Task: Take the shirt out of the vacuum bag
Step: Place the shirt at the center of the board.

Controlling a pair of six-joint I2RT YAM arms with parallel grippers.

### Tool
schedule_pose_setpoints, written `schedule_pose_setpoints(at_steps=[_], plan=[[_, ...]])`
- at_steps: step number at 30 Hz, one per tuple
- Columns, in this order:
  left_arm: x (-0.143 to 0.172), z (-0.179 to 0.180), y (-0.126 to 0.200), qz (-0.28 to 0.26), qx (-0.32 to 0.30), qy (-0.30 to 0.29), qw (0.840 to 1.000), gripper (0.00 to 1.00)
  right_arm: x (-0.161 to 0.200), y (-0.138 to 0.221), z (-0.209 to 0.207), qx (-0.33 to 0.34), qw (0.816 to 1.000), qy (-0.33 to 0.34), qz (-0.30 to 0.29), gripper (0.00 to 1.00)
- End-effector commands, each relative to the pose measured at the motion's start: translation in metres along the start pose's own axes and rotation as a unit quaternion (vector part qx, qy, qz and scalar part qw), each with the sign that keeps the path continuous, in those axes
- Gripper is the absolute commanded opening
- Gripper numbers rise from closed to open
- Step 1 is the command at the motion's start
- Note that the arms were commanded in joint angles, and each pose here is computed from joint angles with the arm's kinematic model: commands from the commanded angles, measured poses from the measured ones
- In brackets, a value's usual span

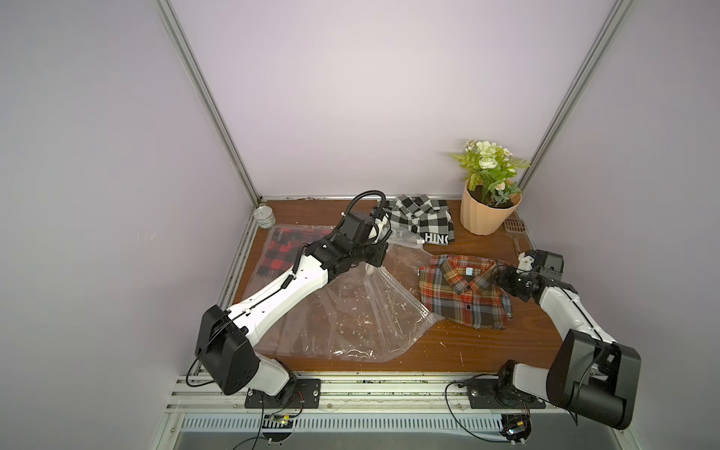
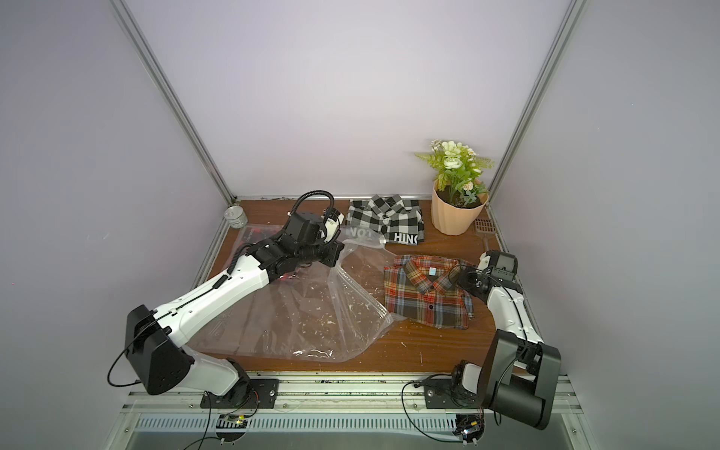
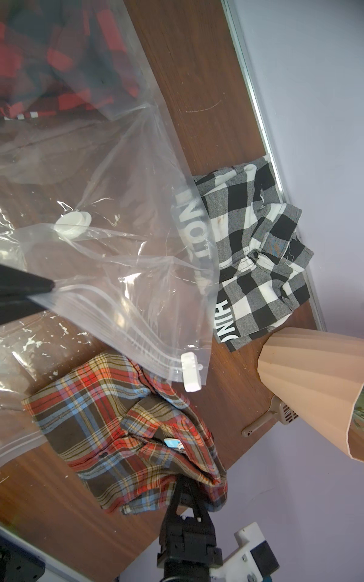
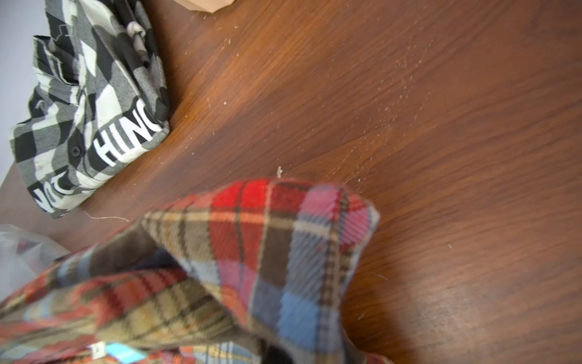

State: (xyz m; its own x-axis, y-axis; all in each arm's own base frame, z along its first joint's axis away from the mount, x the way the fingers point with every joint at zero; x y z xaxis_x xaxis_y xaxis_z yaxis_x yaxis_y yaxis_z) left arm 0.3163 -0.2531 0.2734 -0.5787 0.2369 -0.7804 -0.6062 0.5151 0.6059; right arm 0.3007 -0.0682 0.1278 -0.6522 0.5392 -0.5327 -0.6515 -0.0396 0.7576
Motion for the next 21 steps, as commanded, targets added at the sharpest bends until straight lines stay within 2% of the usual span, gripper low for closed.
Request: schedule_pose_setpoints(at_steps=[1, 21], plan=[[-0.022, 0.008, 0.023, -0.036, -0.021, -0.003, 0.999, 0.01, -0.016, 0.002, -0.008, 0.024, 0.999, 0.010, -0.033, 0.00], [-0.037, 0.014, 0.075, -0.078, -0.058, -0.013, 0.995, 0.01, -0.021, -0.003, -0.020, 0.068, 0.997, 0.023, -0.025, 0.00]])
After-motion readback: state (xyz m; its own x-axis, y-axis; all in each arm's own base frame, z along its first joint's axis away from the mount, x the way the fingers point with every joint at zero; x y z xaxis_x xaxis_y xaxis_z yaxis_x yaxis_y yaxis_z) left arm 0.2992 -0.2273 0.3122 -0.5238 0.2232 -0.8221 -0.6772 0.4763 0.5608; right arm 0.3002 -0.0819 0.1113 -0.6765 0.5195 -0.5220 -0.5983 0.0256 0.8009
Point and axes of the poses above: each gripper's point midway between its finger pads, its own y axis back along the fingers, its own z axis along the line the jaws close on, x = y × z, the point moved 4 cm from there along y, back along the fingers, and after that the axes turned 1 degree about -y, right-handed, at the moved point
